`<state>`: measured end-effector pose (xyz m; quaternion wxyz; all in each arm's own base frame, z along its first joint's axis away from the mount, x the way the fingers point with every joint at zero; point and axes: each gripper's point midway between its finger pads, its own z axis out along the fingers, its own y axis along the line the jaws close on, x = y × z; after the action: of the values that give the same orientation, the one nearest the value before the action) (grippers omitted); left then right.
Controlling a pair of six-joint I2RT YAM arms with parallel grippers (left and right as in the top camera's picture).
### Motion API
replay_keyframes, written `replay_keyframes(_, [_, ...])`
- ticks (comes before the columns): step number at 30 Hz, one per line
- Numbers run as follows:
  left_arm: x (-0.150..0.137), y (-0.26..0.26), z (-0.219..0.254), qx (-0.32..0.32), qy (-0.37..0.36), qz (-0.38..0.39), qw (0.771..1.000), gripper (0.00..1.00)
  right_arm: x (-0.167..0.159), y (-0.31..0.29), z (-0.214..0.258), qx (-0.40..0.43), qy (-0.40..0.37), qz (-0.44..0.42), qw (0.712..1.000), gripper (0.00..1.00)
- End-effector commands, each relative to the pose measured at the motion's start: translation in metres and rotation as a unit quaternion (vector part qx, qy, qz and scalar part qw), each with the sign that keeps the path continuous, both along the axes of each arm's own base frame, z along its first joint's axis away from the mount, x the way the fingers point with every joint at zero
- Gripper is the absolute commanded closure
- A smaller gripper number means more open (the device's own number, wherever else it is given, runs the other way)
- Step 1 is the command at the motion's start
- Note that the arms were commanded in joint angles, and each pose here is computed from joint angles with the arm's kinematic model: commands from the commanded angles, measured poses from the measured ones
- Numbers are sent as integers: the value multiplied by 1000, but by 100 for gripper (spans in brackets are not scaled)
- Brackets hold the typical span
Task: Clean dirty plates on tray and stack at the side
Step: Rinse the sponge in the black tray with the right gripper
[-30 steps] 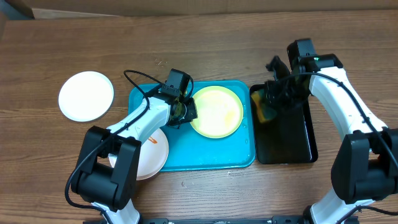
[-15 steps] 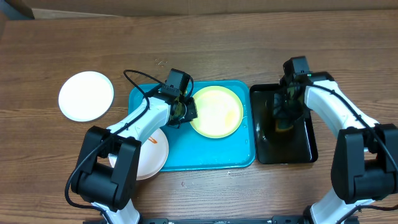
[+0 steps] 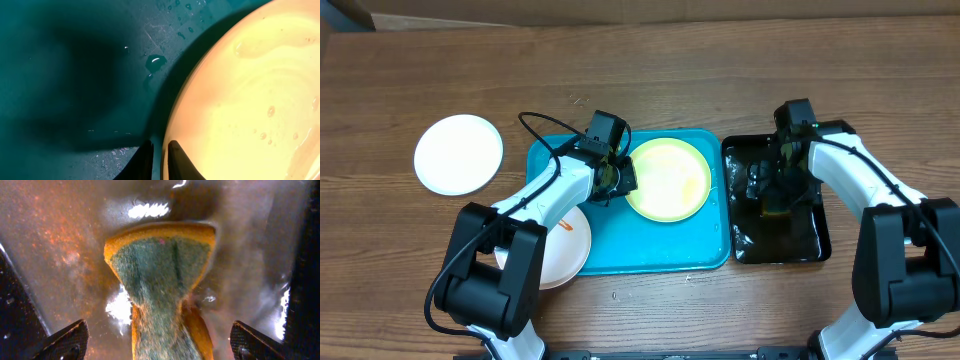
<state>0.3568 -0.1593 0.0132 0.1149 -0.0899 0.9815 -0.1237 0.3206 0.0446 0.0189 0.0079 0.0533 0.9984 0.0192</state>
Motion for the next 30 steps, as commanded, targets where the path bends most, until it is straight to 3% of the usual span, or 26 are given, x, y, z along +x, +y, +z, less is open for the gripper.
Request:
replay_keyframes(1, [0, 0, 1, 8, -5, -9, 1000, 85, -11, 2, -10, 6, 1, -1, 1000, 8])
replay_keyframes(4, [-1, 0, 1, 8, -4, -9, 1000, 84, -19, 1, -21, 5, 6, -1, 1000, 9])
replay_keyframes(5, [-1, 0, 1, 8, -4, -9, 1000, 84, -21, 1, -23, 5, 9, 0, 1000, 12])
replay_keyframes(6, [0, 0, 1, 8, -4, -9, 1000, 84, -22, 0, -23, 5, 10, 0, 1000, 24])
replay_keyframes(7, [0, 0, 1, 9, -5, -9, 1000, 84, -23, 0, -23, 5, 12, 0, 1000, 73])
replay_keyframes(8, [0, 0, 1, 9, -5, -9, 1000, 84, -23, 1, -22, 5, 13, 0, 1000, 96])
replay_keyframes(11, [0, 1, 1, 10, -5, -8, 1000, 84, -19, 1, -14, 5, 14, 2, 1000, 96])
replay_keyframes(13, [0, 1, 1, 10, -5, -8, 1000, 84, -12, 2, -8, 5, 6, 2, 1000, 35])
replay_keyframes(15, [0, 1, 1, 10, -5, -8, 1000, 83, -2, 3, -2, 7, -8, 2, 1000, 20])
replay_keyframes(21, [0, 1, 1, 10, -5, -8, 1000, 82, 17, 5, 6, 11, -42, 2, 999, 17])
replay_keyframes(30, [0, 1, 1, 12, -6, -8, 1000, 82, 6, 4, -6, 10, -30, 2, 999, 17])
